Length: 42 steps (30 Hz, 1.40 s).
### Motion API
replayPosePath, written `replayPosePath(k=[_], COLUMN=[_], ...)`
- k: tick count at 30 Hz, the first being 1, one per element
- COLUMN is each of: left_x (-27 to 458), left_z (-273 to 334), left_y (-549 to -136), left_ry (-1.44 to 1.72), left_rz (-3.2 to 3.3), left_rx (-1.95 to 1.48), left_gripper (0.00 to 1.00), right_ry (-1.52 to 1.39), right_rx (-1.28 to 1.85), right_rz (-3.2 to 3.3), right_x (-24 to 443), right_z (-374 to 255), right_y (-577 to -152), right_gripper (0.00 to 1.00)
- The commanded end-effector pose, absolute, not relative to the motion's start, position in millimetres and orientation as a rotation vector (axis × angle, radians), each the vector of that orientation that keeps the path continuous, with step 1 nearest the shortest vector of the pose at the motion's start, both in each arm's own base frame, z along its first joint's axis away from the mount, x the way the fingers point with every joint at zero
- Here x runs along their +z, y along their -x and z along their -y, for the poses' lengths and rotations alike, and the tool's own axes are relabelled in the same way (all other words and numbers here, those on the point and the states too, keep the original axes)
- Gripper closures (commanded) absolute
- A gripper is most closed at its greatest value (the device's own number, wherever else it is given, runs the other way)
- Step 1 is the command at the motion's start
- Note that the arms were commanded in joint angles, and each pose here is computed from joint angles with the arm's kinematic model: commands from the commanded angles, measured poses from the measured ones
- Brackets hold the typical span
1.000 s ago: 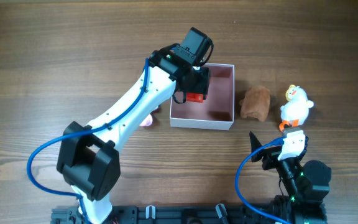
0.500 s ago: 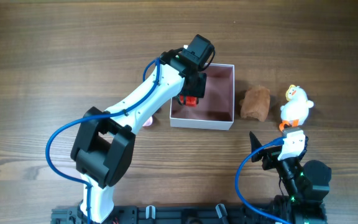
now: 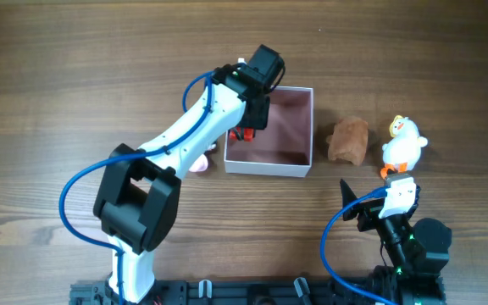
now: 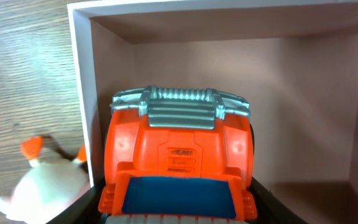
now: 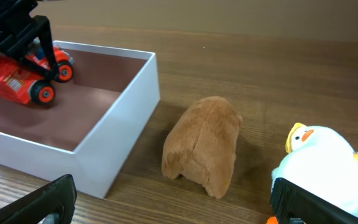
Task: Pack container
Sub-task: 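Lift the fire truck with the left gripper and carry it over the box, then lower the fire truck into the box and open the left gripper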
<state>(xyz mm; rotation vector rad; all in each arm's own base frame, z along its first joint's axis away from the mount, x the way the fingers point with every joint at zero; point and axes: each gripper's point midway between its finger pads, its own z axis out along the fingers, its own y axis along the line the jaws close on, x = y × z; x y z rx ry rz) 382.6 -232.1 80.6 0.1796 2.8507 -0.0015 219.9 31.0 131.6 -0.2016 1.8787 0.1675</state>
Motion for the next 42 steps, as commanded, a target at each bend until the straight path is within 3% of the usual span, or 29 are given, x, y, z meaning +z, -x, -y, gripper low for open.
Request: replayPosePath(k=[1, 11, 16, 19, 42], left_x=[89.4, 89.6, 89.2, 88.9, 84.1], left_z=[214.7, 197.2, 182.6, 178.3, 194.1], left_y=[-396.3, -400.7, -398.7, -399.0, -389.8], left_ry=[-0.097, 0.057, 0.142, 0.152, 0.151], left_rz=[-2.822, -2.816, -2.819, -2.824, -2.909], left_rx=[0.043, 0.092, 0.157, 0.164, -0.009], left_gripper=[0.74, 0.79, 0.77, 0.69, 0.68], right_ry=[0.198, 0.197, 0.198, 0.197, 0.197], right_rx=[0.187, 0.188, 0.187, 0.188, 0.188], right_rz=[-1.870, -1.870, -1.870, -1.870, -1.870], right_x=[133.8, 133.9, 133.8, 133.9, 133.9], right_z=[-33.0, -33.0, -33.0, -33.0, -33.0], right_y=[-219.5, -219.6, -219.5, -219.6, -219.6], right_gripper=[0.00, 0.00, 0.00, 0.01, 0.01])
